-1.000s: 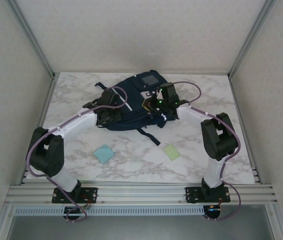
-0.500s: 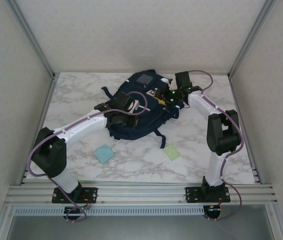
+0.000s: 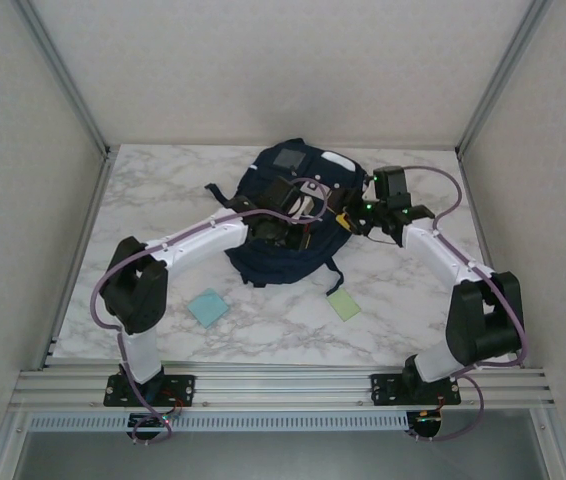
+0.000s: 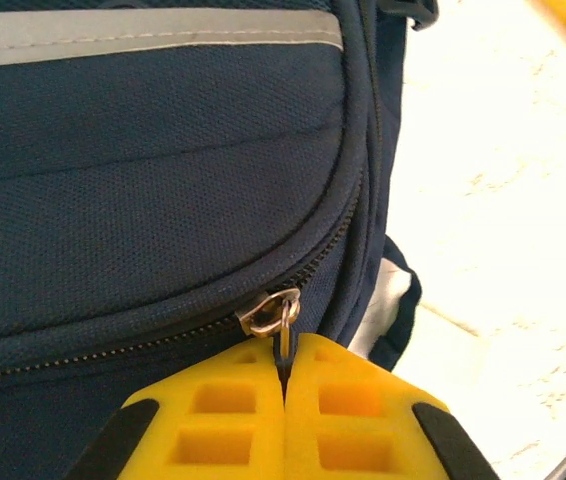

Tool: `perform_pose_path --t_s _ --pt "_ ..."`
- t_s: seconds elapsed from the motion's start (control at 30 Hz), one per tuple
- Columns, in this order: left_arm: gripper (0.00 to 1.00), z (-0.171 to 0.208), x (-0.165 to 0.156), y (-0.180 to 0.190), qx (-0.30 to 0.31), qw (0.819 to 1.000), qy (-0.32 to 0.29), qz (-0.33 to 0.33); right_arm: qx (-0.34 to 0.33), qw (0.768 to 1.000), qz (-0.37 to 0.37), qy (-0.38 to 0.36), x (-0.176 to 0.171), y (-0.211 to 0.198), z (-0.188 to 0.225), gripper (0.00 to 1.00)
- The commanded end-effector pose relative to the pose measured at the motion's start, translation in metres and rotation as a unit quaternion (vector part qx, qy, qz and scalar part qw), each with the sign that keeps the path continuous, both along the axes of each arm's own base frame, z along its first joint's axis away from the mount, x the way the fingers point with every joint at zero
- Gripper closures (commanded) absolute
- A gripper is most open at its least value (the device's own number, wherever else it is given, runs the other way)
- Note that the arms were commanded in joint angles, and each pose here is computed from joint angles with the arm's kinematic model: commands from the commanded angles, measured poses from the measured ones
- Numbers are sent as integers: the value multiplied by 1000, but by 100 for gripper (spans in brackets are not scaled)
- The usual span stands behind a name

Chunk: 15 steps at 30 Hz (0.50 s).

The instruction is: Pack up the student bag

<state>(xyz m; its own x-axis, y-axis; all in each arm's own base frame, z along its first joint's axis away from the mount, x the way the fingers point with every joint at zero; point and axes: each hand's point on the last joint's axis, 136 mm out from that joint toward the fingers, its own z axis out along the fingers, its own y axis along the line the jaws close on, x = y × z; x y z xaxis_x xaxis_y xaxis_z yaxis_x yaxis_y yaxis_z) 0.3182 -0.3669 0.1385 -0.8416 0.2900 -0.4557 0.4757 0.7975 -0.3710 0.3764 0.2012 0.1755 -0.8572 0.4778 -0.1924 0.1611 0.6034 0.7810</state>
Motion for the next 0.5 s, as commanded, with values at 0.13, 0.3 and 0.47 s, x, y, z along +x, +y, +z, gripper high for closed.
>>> perform_pose_path --t_s 0.13,0.3,0.47 --pt "100 29 -20 -38 -63 997 -7 -45 35 999 19 35 -7 39 -20 47" --pt "100 27 -26 -31 -57 997 -9 -48 36 998 5 59 1 48 -52 84" --pt "100 10 -21 9 13 1000 -15 -14 10 1000 5 22 8 42 -43 100"
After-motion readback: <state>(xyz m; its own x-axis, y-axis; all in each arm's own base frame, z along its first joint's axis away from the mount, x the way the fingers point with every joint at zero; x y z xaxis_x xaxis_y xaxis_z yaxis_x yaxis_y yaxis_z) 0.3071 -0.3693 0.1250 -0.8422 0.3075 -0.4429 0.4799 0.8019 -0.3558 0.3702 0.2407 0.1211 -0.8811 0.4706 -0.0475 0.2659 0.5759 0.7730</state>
